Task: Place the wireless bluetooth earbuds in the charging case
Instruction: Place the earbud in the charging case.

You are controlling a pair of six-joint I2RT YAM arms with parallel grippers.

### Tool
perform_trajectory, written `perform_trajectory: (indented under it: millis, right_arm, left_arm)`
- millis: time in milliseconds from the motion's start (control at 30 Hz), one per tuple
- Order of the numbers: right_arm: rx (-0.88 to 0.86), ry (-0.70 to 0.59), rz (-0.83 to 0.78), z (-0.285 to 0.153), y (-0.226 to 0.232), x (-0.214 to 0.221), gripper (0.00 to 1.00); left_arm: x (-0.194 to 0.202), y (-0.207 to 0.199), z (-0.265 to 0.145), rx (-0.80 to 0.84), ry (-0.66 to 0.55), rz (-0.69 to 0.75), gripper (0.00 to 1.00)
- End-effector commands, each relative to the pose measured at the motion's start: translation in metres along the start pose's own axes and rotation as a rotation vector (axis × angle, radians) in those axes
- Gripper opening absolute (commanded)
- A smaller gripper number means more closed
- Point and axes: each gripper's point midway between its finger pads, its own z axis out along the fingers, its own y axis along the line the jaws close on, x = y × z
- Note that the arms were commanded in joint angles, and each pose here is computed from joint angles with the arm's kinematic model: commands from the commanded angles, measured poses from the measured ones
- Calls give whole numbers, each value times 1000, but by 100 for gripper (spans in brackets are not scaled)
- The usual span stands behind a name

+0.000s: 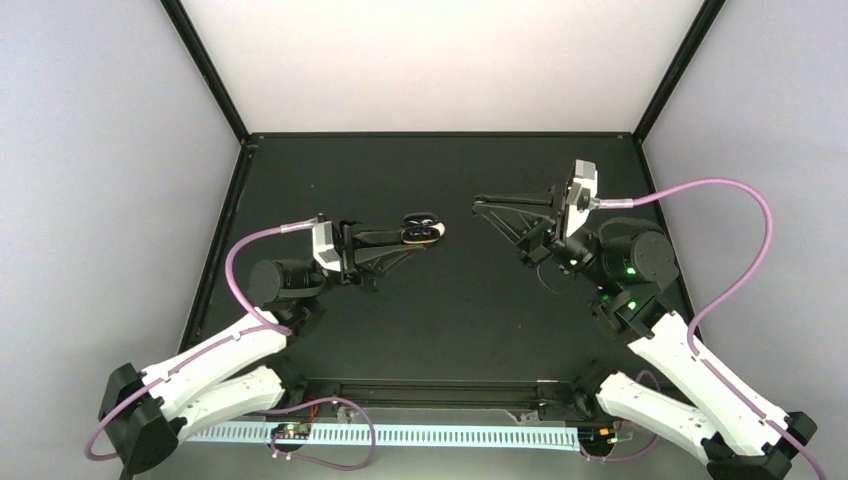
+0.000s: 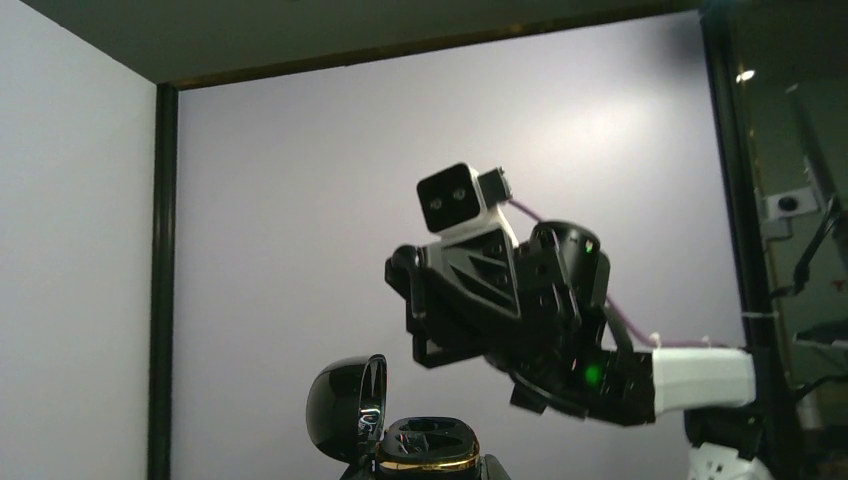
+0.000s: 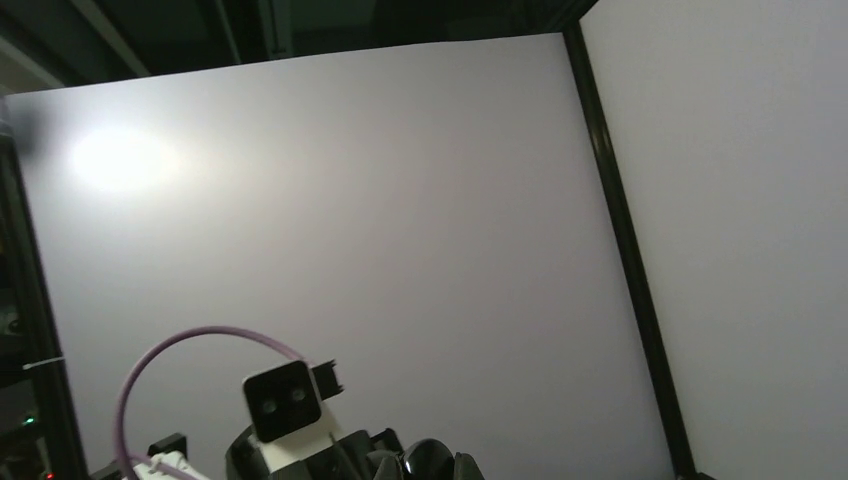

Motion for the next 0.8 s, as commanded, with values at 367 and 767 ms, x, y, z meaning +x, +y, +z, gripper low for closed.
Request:
perform_trajectory:
  millis: [367, 767]
  right_arm:
    - [-147, -62, -3, 2, 31, -4, 1]
    - [-137, -17, -86, 1, 36, -3, 1]
  left_arm:
    - [-37, -7, 18, 70, -191, -110, 2]
    - [-42, -3, 23, 49, -206, -109, 2]
